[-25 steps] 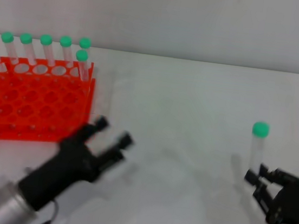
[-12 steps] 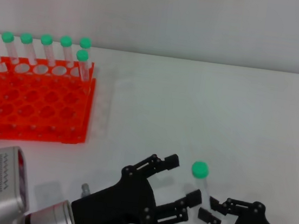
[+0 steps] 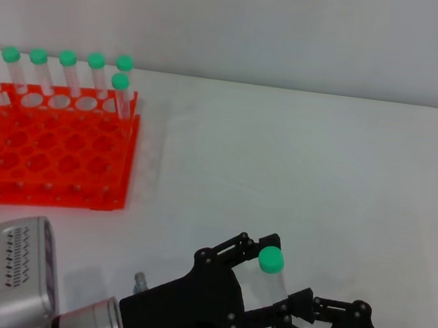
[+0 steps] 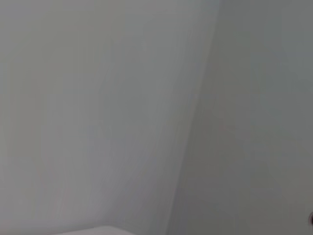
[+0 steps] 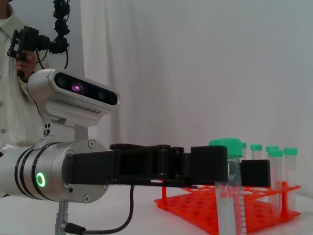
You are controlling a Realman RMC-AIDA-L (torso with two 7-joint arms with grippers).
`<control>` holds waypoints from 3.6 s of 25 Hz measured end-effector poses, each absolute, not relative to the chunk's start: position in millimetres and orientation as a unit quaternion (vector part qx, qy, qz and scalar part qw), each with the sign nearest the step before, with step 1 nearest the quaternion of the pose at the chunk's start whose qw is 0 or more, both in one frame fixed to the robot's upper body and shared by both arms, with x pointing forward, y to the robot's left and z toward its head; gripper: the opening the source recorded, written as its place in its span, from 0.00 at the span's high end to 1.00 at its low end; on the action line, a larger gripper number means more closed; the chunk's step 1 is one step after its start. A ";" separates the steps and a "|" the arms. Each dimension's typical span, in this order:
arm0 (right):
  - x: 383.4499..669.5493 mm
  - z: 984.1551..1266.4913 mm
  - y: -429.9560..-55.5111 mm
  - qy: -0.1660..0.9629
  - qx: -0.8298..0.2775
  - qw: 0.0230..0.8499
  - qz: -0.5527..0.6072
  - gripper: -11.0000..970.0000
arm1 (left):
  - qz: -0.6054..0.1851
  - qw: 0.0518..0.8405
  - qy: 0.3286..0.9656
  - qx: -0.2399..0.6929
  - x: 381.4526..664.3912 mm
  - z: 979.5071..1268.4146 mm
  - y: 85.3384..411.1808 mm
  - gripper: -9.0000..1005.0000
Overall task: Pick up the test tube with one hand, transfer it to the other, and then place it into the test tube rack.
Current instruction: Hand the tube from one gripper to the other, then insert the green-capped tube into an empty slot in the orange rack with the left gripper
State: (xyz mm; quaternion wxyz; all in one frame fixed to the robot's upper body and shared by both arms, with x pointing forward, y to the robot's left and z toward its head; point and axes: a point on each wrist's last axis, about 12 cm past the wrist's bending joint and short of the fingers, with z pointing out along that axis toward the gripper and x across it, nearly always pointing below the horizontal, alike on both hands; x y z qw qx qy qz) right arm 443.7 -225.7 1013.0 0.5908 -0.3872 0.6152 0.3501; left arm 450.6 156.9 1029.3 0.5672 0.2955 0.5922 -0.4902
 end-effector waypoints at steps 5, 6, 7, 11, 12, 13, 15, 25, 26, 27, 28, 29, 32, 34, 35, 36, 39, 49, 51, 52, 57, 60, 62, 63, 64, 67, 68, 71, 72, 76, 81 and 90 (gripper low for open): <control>443.0 1012.7 -226.0 0.616 -0.386 0.591 0.350 0.74 | -0.487 0.566 0.594 0.299 450.5 1028.4 156.0 0.17; 443.0 1012.7 -226.0 0.616 -0.386 0.591 0.350 0.74 | -0.486 0.566 0.594 0.301 450.4 1028.3 155.9 0.17; 443.0 1012.6 -226.0 0.616 -0.386 0.591 0.350 0.74 | -0.486 0.566 0.593 0.302 450.2 1028.2 155.7 0.20; 443.0 1012.7 -226.2 0.616 -0.385 0.591 0.350 0.74 | -0.480 0.570 0.590 0.310 448.6 1027.4 155.7 0.34; 443.0 1012.6 -226.5 0.617 -0.385 0.591 0.349 0.74 | -0.478 0.571 0.590 0.311 448.3 1027.1 155.8 0.37; 442.9 1012.4 -226.7 0.617 -0.385 0.591 0.349 0.73 | -0.476 0.574 0.589 0.311 447.9 1027.0 155.9 0.41; 442.8 1012.0 -227.8 0.619 -0.384 0.591 0.348 0.73 | -0.476 0.575 0.589 0.309 447.9 1027.2 155.9 0.50; 442.5 1011.7 -230.5 0.620 -0.382 0.593 0.344 0.72 | -0.474 0.580 0.592 0.297 448.4 1027.4 157.6 0.78; 443.4 1012.2 -231.0 0.620 -0.381 0.595 0.342 0.72 | -0.473 0.582 0.594 0.291 448.5 1027.2 158.7 0.78; 443.4 1011.5 -232.3 0.622 -0.380 0.594 0.340 0.72 | -0.471 0.587 0.596 0.281 449.2 1027.6 160.4 0.78; 444.0 1011.7 -232.9 0.623 -0.379 0.595 0.339 0.72 | -0.467 0.593 0.599 0.267 449.9 1027.6 163.3 0.78; 444.1 1011.7 -233.7 0.624 -0.378 0.595 0.338 0.72 | -0.464 0.599 0.600 0.256 449.9 1027.6 166.2 0.78; 444.8 1009.8 -243.7 0.637 -0.360 0.599 0.326 0.72 | -0.450 0.620 0.604 0.219 451.3 1027.9 179.9 0.78; 444.6 1008.1 -254.8 0.648 -0.340 0.606 0.312 0.72 | -0.431 0.639 0.610 0.184 451.6 1026.3 196.0 0.77; 444.5 1007.5 -262.3 0.654 -0.325 0.612 0.302 0.72 | -0.416 0.652 0.613 0.161 450.5 1025.2 208.0 0.77; 444.1 1007.1 -267.1 0.659 -0.315 0.616 0.296 0.68 | -0.399 0.664 0.617 0.140 448.5 1023.4 220.1 0.77; 441.8 1008.6 -288.9 0.668 -0.272 0.642 0.260 0.55 | -0.350 0.701 0.615 0.083 440.9 1022.1 253.0 0.77; 447.8 1024.3 -354.2 0.660 -0.144 0.732 0.088 0.18 | -0.208 0.786 0.582 -0.027 443.9 1031.6 310.4 0.76; 450.3 1026.5 -359.2 0.657 -0.128 0.739 0.076 0.16 | -0.198 0.794 0.575 -0.023 457.5 1036.8 308.4 0.75; 451.6 1027.5 -360.9 0.656 -0.123 0.741 0.072 0.15 | -0.196 0.796 0.572 -0.021 463.2 1039.0 307.2 0.75; 454.7 1027.6 -360.8 0.657 -0.122 0.741 0.069 0.13 | -0.197 0.791 0.579 -0.023 510.2 1051.0 293.2 0.75; 455.6 1026.8 -359.3 0.659 -0.123 0.739 0.071 0.13 | -0.196 0.779 0.595 -0.027 534.1 1055.2 285.5 0.74; 455.8 1026.7 -358.7 0.659 -0.124 0.738 0.072 0.14 | -0.191 0.772 0.606 -0.029 544.7 1056.3 283.1 0.74; 455.8 1026.6 -358.6 0.659 -0.124 0.738 0.072 0.14 | -0.186 0.769 0.611 -0.030 549.7 1056.9 282.6 0.74; 455.9 1026.7 -358.6 0.659 -0.124 0.738 0.072 0.14 | -0.178 0.766 0.617 -0.031 554.1 1057.1 282.4 0.74; 456.6 1026.8 -359.8 0.660 -0.121 0.739 0.069 0.14 | -0.158 0.760 0.630 -0.027 560.6 1056.1 281.8 0.74; 456.8 1026.9 -360.4 0.660 -0.119 0.739 0.068 0.14 | -0.154 0.758 0.634 -0.023 562.2 1055.6 281.0 0.73; 457.5 1027.3 -361.8 0.660 -0.116 0.739 0.064 0.14 | -0.143 0.749 0.647 -0.016 567.5 1054.1 278.1 0.73; 458.4 1027.4 -361.6 0.660 -0.116 0.739 0.064 0.14 | -0.140 0.745 0.652 -0.014 569.1 1053.4 277.3 0.73; 463.1 1028.3 -360.5 0.661 -0.118 0.739 0.063 0.14 | -0.136 0.738 0.660 -0.004 574.8 1053.4 272.8 0.73; 469.2 1029.5 -358.1 0.660 -0.121 0.738 0.065 0.14 | -0.139 0.729 0.671 0.011 580.2 1053.2 265.2 0.72; 471.8 1031.8 -355.4 0.654 -0.126 0.742 0.070 0.14 | -0.140 0.711 0.688 0.031 589.4 1052.9 256.8 0.71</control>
